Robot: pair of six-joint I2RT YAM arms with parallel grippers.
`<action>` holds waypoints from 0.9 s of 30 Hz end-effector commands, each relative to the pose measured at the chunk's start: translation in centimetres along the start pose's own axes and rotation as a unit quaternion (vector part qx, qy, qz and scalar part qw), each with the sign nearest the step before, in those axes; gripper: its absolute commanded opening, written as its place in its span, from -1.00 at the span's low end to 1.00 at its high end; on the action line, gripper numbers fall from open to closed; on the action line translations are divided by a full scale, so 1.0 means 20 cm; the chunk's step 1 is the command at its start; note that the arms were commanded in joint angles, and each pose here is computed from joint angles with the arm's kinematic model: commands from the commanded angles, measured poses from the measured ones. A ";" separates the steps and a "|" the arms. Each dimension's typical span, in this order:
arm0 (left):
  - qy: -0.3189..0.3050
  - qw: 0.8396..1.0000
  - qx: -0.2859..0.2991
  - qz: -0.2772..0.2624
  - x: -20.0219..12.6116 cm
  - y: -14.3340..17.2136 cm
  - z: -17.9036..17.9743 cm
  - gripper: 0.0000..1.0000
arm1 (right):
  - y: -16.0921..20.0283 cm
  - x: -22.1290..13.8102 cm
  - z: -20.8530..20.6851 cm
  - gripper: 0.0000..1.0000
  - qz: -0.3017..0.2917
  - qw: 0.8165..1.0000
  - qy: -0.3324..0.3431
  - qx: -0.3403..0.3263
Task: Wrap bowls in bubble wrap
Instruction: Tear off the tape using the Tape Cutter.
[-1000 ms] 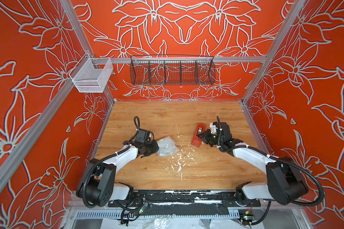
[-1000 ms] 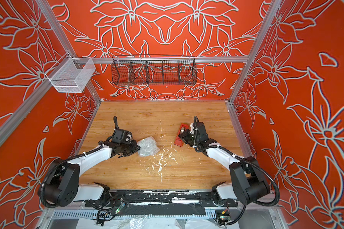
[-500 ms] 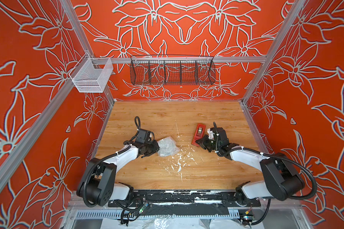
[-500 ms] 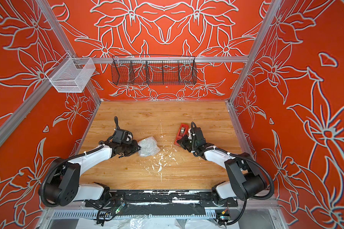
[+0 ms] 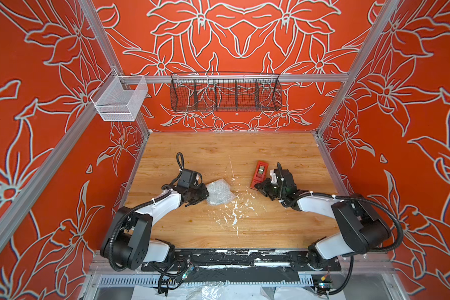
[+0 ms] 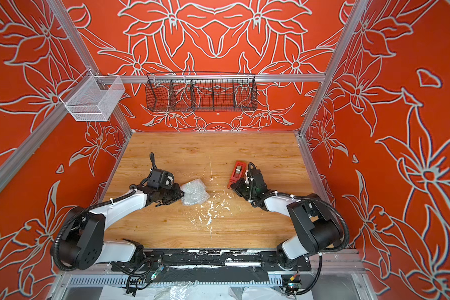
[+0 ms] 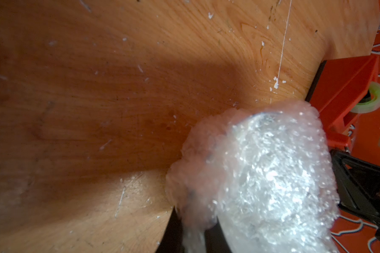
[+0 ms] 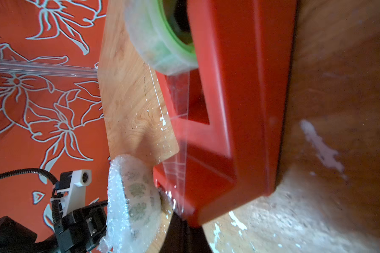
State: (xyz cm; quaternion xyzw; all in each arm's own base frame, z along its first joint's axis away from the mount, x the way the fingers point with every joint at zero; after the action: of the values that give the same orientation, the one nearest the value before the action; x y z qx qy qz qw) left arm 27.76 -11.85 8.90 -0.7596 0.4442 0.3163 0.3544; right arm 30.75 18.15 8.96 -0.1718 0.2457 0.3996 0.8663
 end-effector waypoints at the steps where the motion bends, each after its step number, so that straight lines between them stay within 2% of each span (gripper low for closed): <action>1: -0.006 1.000 -0.005 0.013 -0.02 0.03 -0.01 -1.00 | 0.01 0.05 -0.25 -1.00 -0.011 0.995 0.085 0.044; 8: -0.004 1.000 -0.004 0.012 -0.02 0.03 -0.01 -1.00 | -0.01 0.08 -0.34 -1.00 -0.015 0.993 0.100 0.062; 13: -0.005 1.000 -0.003 0.012 -0.02 0.02 -0.02 -1.00 | -0.01 0.09 -0.31 -1.00 -0.007 0.995 0.082 0.060; 18: -0.014 1.000 -0.004 0.018 0.01 0.03 0.00 -1.00 | 0.03 0.07 -0.14 -1.00 0.040 0.998 0.032 0.032; 22: -0.017 1.000 0.005 0.019 0.02 0.05 0.00 -1.00 | 0.13 0.00 0.07 -1.00 0.091 0.995 -0.007 -0.031; 27: -0.026 0.999 0.014 0.017 0.03 0.07 0.00 -1.00 | 0.26 -0.11 0.31 -1.00 0.138 0.983 -0.048 -0.107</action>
State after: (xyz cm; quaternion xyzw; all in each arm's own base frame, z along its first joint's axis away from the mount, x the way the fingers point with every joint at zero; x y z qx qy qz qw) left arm 27.47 -12.67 8.92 -0.7518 0.4484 0.3120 0.3692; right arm 28.77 21.81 12.60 -0.1890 0.2036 0.5012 0.8196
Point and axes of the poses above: each gripper's point midway between its finger pads, its own x axis out along the fingers, its own z axis along the line the jaws close on, y = z × x, the point moved 4 cm from there along -x, back along the fingers, and after that the axes turned 5 degrees about x, right-handed, at the moved point
